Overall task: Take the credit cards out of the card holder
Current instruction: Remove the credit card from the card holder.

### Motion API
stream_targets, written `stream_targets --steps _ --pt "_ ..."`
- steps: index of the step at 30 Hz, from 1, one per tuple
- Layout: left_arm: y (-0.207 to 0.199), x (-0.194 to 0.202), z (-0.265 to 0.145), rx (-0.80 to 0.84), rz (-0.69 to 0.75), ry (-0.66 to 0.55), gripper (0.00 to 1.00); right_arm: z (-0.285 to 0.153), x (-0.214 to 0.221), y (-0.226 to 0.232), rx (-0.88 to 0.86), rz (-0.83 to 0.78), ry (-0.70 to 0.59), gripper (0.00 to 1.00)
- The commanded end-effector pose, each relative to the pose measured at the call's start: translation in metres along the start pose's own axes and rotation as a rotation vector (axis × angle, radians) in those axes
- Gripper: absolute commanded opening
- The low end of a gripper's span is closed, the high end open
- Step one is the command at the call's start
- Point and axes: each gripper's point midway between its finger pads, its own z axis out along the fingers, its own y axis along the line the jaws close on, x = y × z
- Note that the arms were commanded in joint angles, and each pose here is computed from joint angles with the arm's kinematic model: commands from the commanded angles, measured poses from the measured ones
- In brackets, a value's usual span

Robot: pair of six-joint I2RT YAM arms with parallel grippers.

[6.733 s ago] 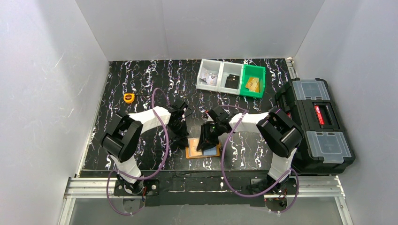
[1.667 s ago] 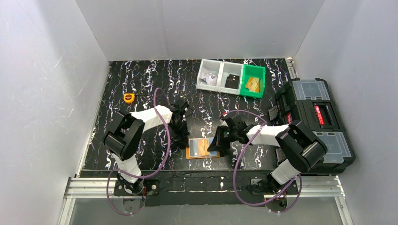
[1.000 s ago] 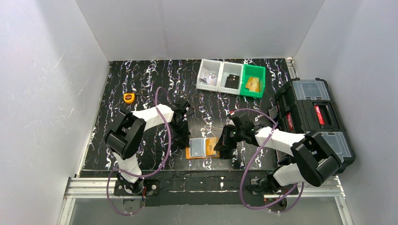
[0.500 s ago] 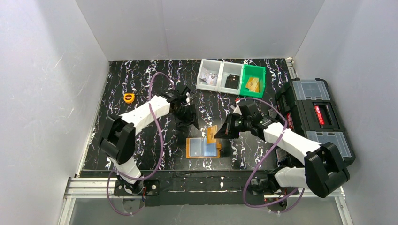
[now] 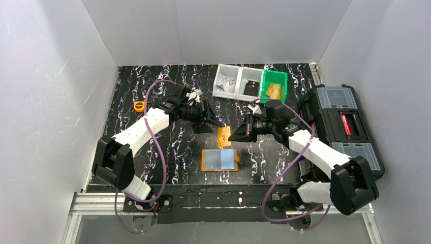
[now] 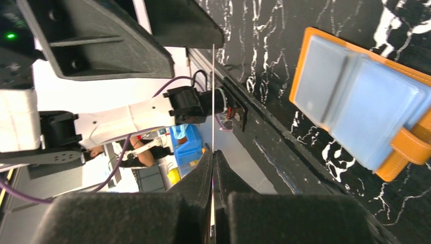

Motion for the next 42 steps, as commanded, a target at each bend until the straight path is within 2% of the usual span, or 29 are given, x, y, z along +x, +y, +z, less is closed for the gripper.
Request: stream_targets --steps 1,5,8,10,13,15,16,18,19,20,22,27,31,34,38,39,42 --pt "-0.023 0.008 -0.011 0.131 0.003 0.036 0.6 -0.011 -0.005 0.047 -0.148 -0.069 0.012 0.01" --pt "-0.033 0.008 -0.012 0.188 -0.009 0.049 0.58 -0.012 -0.005 0.053 -0.168 -0.068 0.017 0.01" --pt "-0.041 0.008 -0.013 0.236 -0.023 0.059 0.51 -0.011 -0.006 0.054 -0.174 -0.064 0.02 0.01" --pt "-0.046 0.008 -0.014 0.27 -0.04 0.066 0.4 -0.011 -0.006 0.054 -0.176 -0.064 0.021 0.01" --pt "-0.051 0.009 -0.015 0.304 -0.059 0.074 0.18 -0.01 -0.007 0.055 -0.182 -0.062 0.022 0.03" --pt "-0.054 0.009 -0.016 0.318 -0.067 0.076 0.03 -0.01 -0.008 0.057 -0.193 -0.061 0.02 0.15" --pt "-0.056 0.008 -0.017 0.327 -0.067 0.074 0.0 -0.011 -0.008 0.059 -0.203 -0.062 0.018 0.29" --pt "-0.061 0.007 -0.018 0.349 -0.072 0.068 0.0 -0.01 -0.01 0.063 -0.221 -0.059 0.013 0.51" --pt "-0.065 0.005 -0.02 0.369 -0.073 0.062 0.0 -0.01 -0.011 0.064 -0.228 -0.055 0.01 0.58" --pt "-0.069 0.004 -0.021 0.387 -0.078 0.056 0.0 -0.01 -0.012 0.066 -0.236 -0.053 0.008 0.63" --pt "-0.075 0.0 -0.022 0.419 -0.092 0.04 0.0 -0.01 -0.013 0.07 -0.261 -0.048 0.009 0.65" --pt "-0.083 -0.011 -0.023 0.453 -0.107 -0.013 0.0 -0.009 -0.018 0.079 -0.316 -0.02 0.008 0.55" --pt "-0.086 -0.019 -0.024 0.461 -0.111 -0.056 0.0 -0.008 -0.02 0.08 -0.327 0.0 0.002 0.42" --pt "-0.087 -0.021 -0.023 0.457 -0.106 -0.059 0.0 -0.008 -0.021 0.079 -0.327 0.01 -0.005 0.36" --pt "-0.084 -0.017 -0.023 0.443 -0.099 -0.046 0.01 -0.007 -0.024 0.076 -0.313 0.02 -0.025 0.09" --pt "-0.082 -0.016 -0.023 0.433 -0.093 -0.046 0.11 -0.007 -0.025 0.077 -0.302 0.014 -0.031 0.02" --pt "-0.071 -0.011 -0.025 0.364 -0.067 -0.054 0.54 -0.007 -0.028 0.072 -0.239 -0.017 -0.054 0.01"
